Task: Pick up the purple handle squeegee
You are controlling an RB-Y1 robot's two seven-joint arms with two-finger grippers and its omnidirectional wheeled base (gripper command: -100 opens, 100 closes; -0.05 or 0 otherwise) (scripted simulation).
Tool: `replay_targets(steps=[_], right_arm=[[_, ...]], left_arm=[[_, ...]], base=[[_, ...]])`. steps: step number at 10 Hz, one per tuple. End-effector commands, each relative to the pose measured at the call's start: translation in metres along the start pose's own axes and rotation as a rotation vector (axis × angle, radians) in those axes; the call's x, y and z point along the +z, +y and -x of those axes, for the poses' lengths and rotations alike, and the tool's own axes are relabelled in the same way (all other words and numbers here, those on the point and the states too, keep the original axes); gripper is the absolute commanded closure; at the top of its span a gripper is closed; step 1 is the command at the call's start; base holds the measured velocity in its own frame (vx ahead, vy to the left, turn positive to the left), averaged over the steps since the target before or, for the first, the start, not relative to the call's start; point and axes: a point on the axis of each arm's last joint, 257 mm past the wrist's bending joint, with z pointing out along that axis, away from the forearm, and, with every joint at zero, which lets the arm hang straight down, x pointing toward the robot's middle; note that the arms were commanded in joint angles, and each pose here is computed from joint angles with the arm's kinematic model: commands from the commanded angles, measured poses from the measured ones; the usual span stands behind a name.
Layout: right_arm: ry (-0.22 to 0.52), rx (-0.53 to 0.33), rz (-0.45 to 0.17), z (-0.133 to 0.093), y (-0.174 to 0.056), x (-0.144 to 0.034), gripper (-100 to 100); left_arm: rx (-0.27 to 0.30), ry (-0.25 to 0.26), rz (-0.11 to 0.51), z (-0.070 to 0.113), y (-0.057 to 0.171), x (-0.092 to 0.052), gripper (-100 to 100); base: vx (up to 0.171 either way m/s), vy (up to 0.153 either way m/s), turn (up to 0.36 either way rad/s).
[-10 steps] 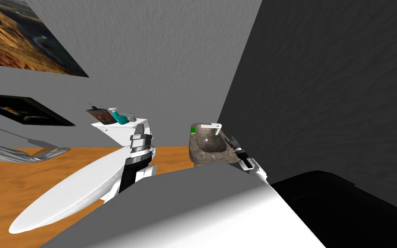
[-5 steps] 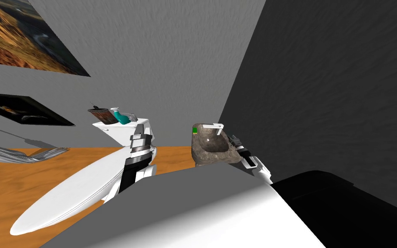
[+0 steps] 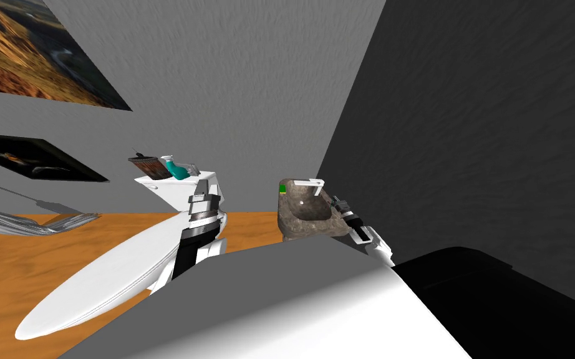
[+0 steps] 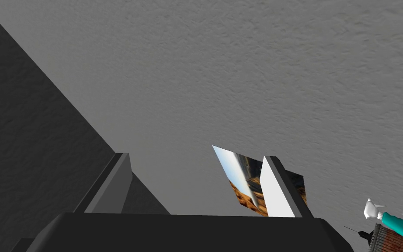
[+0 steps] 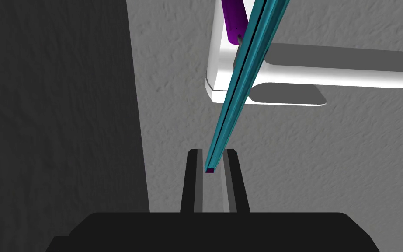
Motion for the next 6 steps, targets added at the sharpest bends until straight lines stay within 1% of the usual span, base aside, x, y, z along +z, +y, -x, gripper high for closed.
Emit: replay_targets(steps=[1, 4, 5, 6], right_arm=[[0.012, 0.013, -0.002, -0.013, 0.004, -0.005, 100], [0.026, 0.036, -0.005, -0.031, 0.016, -0.012, 100], [0.035, 0.052, -0.007, -0.042, 0.025, -0.016, 100], [0.04, 0.059, -0.007, -0.048, 0.029, -0.019, 100]], left_arm=[[0.0, 0.0, 0.0, 0.0, 0.0, 0.0, 0], [0.0, 0.0, 0.0, 0.0, 0.0, 0.0, 0], [0.0, 0.0, 0.0, 0.0, 0.0, 0.0, 0], [0.0, 0.0, 0.0, 0.0, 0.0, 0.0, 0]], base=[[-0.014, -0.025, 0.064], [-0.008, -0.082, 0.008], [-0.011, -0.08, -0.003], [-0.002, -0.125, -0.031]])
